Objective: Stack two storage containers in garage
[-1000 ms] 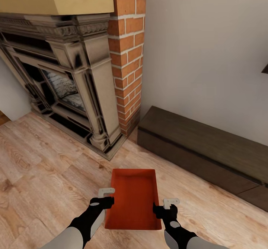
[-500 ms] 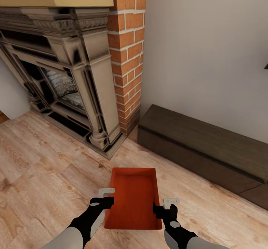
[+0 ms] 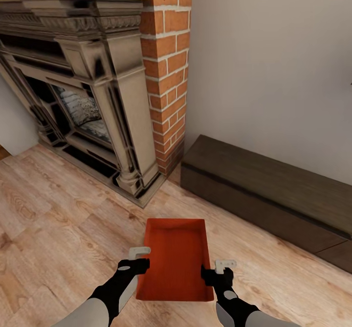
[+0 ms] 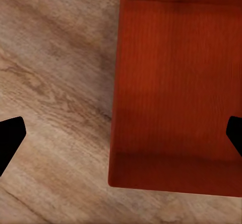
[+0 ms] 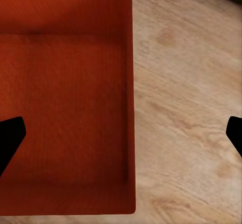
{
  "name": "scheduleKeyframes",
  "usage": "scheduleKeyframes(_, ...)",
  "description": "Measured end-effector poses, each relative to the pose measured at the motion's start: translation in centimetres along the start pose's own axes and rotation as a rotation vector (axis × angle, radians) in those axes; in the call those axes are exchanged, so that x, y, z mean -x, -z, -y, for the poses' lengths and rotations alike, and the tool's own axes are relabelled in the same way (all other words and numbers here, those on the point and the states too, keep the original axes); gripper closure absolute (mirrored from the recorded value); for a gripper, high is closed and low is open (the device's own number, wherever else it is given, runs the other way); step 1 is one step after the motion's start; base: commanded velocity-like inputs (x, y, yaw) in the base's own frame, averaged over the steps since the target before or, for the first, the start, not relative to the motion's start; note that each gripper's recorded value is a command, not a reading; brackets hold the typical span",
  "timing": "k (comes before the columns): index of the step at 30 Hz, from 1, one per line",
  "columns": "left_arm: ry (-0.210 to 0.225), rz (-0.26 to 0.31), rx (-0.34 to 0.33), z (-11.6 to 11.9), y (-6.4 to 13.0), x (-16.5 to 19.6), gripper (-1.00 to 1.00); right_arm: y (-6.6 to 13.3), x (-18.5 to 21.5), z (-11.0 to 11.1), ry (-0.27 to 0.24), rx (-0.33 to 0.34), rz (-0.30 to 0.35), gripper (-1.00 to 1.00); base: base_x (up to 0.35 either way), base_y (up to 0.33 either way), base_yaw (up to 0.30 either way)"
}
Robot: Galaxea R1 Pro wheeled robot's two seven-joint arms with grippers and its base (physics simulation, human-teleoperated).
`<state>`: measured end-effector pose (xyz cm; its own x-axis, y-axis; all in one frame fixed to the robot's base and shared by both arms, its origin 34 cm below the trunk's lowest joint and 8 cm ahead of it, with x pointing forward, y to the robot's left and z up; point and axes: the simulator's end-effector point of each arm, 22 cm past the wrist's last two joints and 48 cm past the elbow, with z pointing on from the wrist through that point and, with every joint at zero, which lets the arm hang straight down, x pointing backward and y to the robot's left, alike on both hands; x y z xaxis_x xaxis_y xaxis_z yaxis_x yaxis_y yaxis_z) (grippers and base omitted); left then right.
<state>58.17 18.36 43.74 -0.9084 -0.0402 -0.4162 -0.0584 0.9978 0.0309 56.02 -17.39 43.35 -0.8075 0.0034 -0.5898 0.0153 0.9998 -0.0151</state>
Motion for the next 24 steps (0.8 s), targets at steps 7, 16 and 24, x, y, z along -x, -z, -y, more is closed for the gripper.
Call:
scheduleKeyframes(7,0.000,0.000,0.000,0.0,-1.1,-0.6,-1.00,-1.0,-0.8,0.0,0.002,0.001,0.002,-1.00,0.000,0.000,0.000)
scheduleKeyframes(16,0.000,0.001,0.000,0.1,-2.6,-1.4,-1.00,-2.2,-1.9,-0.1,0.002,0.001,0.003,-1.00,0.000,0.000,0.000)
scheduleKeyframes(24,0.000,0.001,0.000,0.1,-3.9,-2.2,-1.00,-3.3,-2.9,-0.2,0.000,0.002,0.003,-1.00,0.000,0.000,0.000)
